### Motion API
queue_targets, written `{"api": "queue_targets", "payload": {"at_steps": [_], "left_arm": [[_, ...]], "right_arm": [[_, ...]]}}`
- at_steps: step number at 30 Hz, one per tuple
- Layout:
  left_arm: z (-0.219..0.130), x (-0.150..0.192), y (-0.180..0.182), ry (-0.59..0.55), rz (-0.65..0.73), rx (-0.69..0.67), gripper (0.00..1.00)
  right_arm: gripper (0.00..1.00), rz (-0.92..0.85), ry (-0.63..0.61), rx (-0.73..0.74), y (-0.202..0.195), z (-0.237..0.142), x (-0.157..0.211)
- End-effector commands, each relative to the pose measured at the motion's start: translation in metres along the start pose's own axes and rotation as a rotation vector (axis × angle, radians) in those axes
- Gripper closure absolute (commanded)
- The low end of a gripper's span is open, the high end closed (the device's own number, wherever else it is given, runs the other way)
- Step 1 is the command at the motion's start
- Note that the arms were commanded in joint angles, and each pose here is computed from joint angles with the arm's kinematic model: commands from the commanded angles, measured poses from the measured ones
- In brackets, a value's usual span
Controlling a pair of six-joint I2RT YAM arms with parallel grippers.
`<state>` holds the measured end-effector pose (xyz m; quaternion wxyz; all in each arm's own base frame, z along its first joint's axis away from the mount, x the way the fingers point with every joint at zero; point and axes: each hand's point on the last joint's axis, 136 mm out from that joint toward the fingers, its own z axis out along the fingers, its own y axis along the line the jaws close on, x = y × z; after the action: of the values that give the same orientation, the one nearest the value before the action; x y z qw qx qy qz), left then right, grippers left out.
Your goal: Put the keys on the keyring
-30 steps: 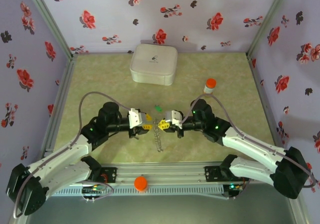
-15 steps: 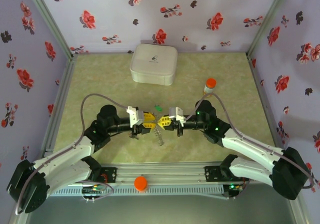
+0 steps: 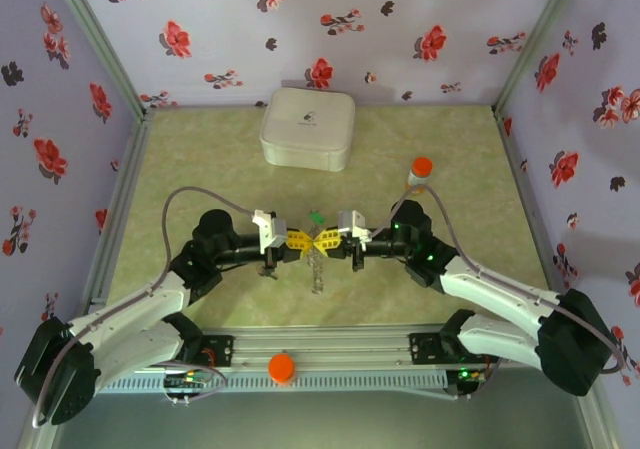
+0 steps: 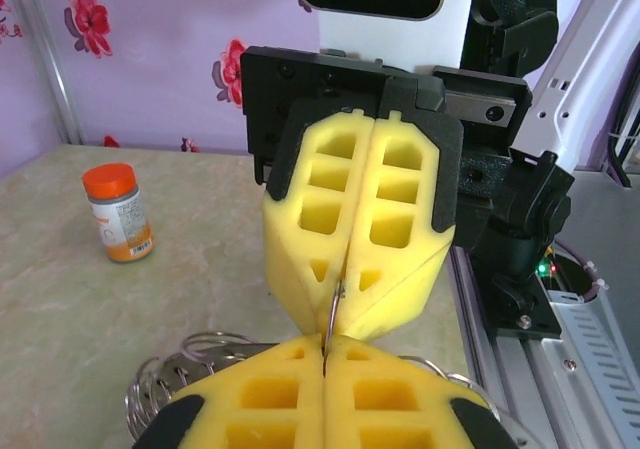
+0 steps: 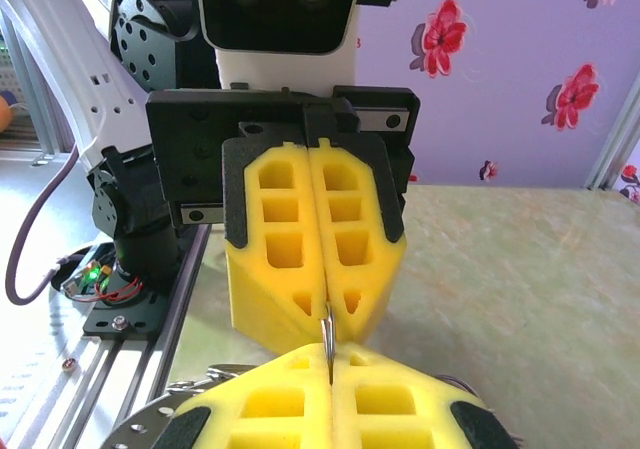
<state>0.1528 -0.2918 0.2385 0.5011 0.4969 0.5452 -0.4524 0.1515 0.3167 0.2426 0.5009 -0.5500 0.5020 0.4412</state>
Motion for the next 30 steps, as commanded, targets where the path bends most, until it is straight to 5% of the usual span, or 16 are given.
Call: {"api": "queue_targets", "payload": {"at_steps": [1, 2, 4, 9, 17, 30], "left_arm": [[0.001, -0.010, -0.006, -0.041, 0.038, 0.028, 1.00], [0.001, -0.010, -0.004, -0.038, 0.039, 0.015, 1.00], [0.000, -0.010, 0.001, -0.026, 0.051, -0.018, 1.00], [-0.003, 0.006, 0.022, 0.078, 0.118, -0.154, 1.00], [-0.002, 0.013, 0.030, 0.131, 0.177, -0.199, 1.00], [-0.054, -0.007, 0.101, 0.192, 0.273, -0.708, 1.00]], "right_arm": [[0.90, -0.007, -0.021, 0.005, 0.000, 0.002, -0.006], [0.74, -0.006, -0.003, 0.045, -0.005, 0.000, -0.002], [0.64, -0.025, 0.069, 0.116, -0.015, -0.004, 0.012], [0.66, -0.084, 0.280, 0.196, -0.025, -0.017, 0.047], [0.66, -0.070, 0.235, 0.138, -0.020, -0.005, 0.035], [0.59, 0.274, 0.268, 0.706, -0.123, -0.028, 0.041]]}}
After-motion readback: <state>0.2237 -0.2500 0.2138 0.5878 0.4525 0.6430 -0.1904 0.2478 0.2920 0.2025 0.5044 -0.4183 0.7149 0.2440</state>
